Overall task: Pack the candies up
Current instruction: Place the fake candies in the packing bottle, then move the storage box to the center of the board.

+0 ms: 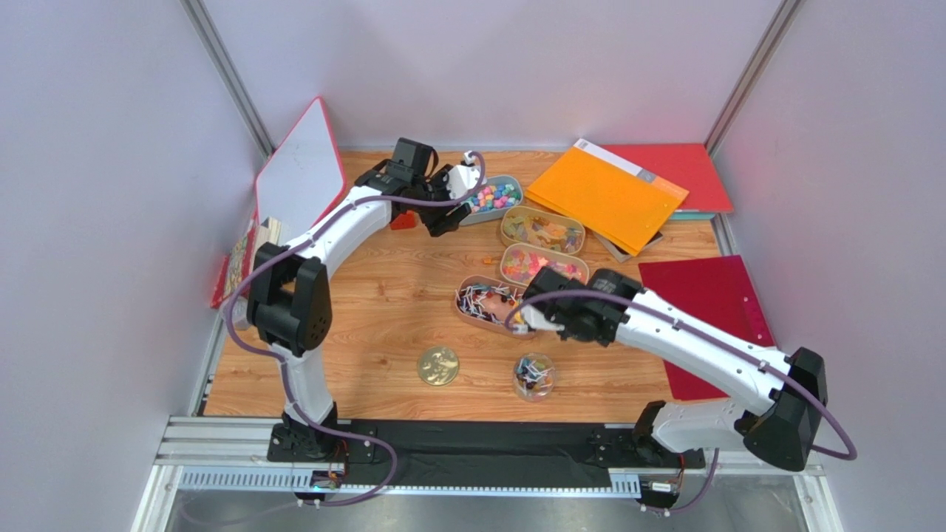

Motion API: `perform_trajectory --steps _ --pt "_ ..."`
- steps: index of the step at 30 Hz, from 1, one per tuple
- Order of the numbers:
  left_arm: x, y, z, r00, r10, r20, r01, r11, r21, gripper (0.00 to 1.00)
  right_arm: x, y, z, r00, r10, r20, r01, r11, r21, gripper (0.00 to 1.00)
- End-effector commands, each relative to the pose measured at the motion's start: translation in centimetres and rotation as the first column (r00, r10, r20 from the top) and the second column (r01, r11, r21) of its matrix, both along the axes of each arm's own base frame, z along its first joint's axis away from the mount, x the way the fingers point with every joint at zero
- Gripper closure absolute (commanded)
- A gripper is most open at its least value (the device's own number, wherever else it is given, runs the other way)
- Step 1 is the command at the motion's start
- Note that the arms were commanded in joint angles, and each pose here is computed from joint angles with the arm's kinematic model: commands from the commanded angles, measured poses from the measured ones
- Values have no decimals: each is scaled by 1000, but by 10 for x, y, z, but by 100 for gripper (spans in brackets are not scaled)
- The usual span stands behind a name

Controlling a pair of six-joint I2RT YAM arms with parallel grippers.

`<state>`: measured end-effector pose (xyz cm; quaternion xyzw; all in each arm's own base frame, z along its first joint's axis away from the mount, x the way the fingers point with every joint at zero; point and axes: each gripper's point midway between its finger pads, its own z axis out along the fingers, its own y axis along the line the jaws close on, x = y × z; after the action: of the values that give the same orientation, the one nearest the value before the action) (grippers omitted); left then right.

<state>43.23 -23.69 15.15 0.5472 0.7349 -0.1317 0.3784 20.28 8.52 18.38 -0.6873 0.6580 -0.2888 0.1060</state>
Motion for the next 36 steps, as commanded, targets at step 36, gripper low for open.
perform_trajectory --steps 36 --pt "78 -42 -91 991 -51 -126 63 994 87 53 35 -53 1 834 -484 -264 536 825 181 100"
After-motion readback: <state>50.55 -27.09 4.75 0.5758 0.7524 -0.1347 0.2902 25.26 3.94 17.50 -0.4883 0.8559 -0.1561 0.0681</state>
